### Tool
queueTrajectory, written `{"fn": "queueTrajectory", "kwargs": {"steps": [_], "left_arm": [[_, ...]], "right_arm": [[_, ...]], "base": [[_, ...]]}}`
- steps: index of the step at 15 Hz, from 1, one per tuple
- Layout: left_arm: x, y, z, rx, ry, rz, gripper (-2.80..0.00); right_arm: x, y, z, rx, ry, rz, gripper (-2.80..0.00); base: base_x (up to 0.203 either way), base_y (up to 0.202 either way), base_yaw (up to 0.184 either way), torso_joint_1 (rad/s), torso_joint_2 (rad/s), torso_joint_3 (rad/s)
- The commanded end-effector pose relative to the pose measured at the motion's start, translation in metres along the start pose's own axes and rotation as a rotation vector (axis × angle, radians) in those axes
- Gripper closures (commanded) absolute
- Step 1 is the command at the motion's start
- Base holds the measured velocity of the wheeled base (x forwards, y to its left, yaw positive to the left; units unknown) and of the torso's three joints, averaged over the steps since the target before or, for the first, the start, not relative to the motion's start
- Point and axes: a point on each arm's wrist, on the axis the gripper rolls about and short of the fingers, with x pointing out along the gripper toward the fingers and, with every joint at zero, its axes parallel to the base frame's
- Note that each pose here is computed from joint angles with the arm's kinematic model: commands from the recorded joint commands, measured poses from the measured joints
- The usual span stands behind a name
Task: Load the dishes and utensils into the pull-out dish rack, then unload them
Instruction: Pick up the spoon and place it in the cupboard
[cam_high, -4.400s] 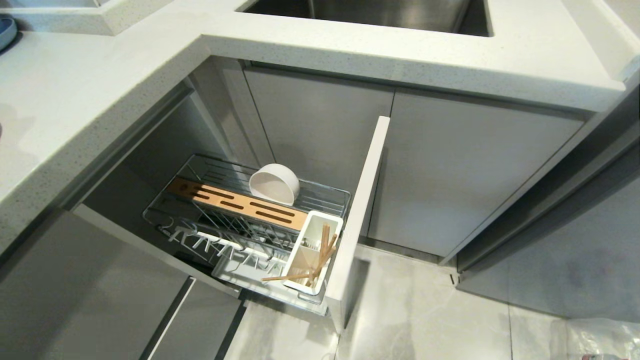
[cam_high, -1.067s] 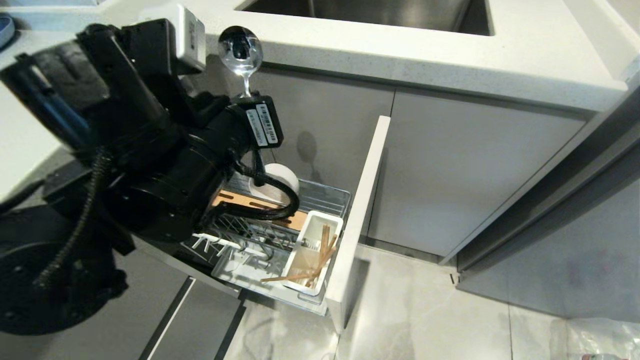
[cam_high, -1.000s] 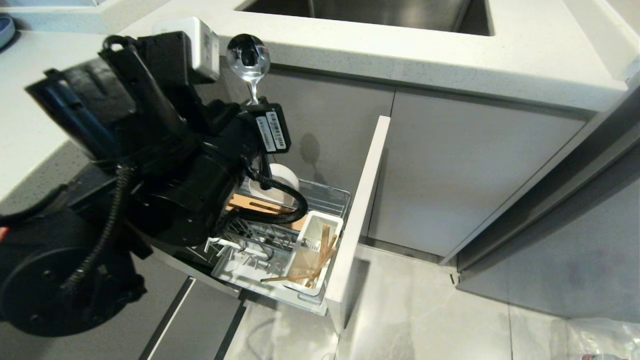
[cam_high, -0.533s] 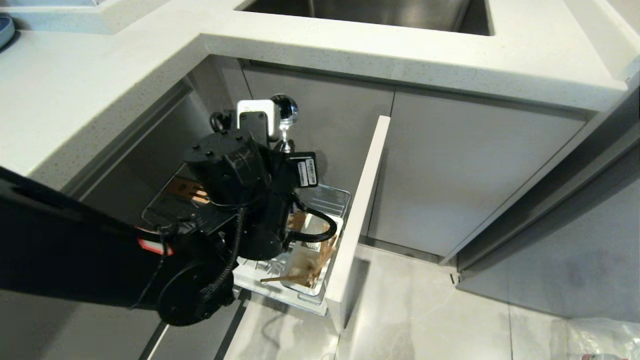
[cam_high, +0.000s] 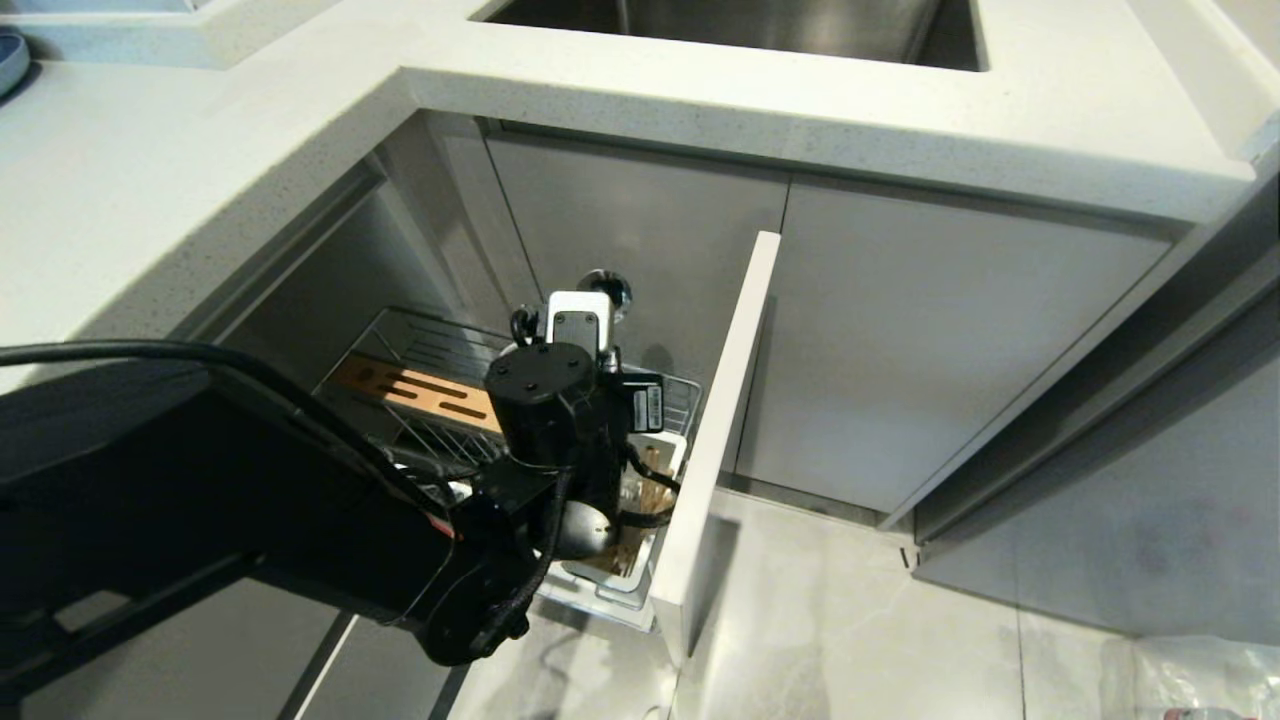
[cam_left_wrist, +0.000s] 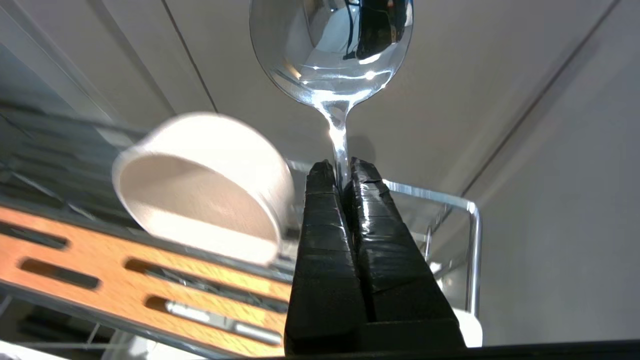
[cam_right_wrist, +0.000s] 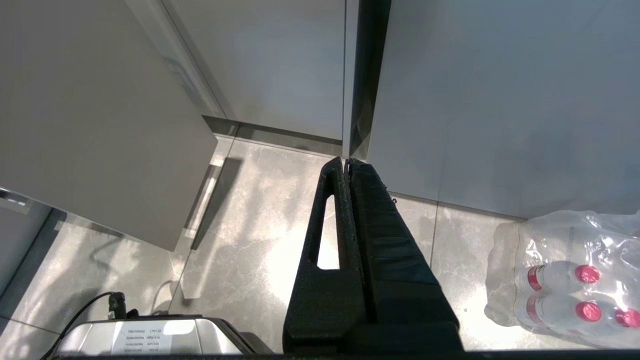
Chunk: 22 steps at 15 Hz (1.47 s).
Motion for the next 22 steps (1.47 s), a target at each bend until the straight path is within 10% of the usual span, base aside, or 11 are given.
{"fn": "queueTrajectory", "kwargs": {"steps": [1,22], "left_arm": [[0.003,-0.004,-0.013,0.017,0.023,0.001,0.0],[0.018,-0.013,-0.046,0.009,0.029,0.025,0.0]], "right_arm": [[0.0,0.0,0.0,0.0,0.001,0.0,0.0],[0.0,0.0,0.0,0.0,0.001,0.0,0.0]], "base": [[0.0,0.0,0.0,0.0,0.0,0.0],[0.0,0.0,0.0,0.0,0.0,0.0]]}}
